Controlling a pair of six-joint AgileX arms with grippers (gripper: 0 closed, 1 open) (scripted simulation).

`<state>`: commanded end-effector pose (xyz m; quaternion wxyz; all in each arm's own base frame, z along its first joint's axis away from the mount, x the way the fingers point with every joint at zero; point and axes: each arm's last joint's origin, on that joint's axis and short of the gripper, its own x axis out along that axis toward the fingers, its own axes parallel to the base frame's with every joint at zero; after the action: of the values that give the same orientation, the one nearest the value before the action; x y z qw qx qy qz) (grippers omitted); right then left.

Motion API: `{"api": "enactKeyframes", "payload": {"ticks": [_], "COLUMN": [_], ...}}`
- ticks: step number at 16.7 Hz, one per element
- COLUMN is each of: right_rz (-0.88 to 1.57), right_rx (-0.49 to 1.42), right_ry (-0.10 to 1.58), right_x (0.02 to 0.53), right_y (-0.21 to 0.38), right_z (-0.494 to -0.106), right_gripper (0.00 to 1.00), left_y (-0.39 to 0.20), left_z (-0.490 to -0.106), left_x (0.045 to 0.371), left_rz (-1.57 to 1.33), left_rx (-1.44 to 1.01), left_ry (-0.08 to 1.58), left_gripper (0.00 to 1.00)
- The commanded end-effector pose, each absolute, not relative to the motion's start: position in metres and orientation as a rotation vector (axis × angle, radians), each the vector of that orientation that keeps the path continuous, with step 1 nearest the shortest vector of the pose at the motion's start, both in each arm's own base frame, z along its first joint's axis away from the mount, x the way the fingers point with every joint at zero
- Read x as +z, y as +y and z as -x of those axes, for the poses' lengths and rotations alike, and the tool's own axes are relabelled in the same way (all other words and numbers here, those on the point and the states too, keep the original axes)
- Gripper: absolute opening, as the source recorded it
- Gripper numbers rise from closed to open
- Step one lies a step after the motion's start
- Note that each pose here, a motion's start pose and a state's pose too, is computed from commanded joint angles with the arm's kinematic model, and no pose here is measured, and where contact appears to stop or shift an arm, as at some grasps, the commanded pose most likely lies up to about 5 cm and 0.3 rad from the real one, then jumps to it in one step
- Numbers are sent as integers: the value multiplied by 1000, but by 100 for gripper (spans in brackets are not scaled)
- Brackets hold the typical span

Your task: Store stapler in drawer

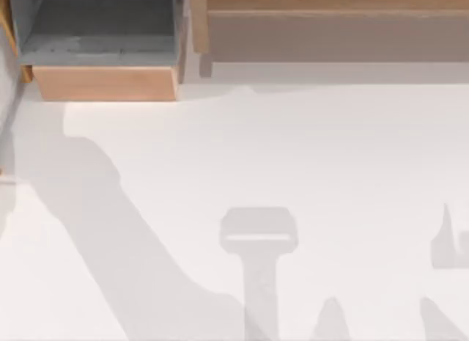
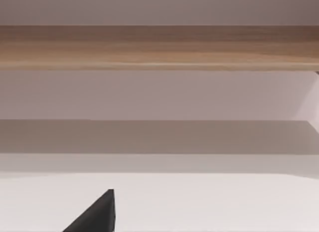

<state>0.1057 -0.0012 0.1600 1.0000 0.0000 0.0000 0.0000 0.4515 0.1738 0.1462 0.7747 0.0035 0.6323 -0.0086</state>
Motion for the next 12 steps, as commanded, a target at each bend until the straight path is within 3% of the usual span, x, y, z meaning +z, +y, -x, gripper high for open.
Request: {"api": "enactKeyframes", "payload": {"ticks": [12], "right_rz": [0], "right_rx": [0], "right_ry": [0], "right_x": [160], "right_y": [-1], "right_z": [-106], "right_gripper": [100], "left_y": [173], "left_z": [-452], "left_x": [152], "left_rz": [-49], "left_rx": [-50], "left_ry": [1312], "left_gripper": [100]}}
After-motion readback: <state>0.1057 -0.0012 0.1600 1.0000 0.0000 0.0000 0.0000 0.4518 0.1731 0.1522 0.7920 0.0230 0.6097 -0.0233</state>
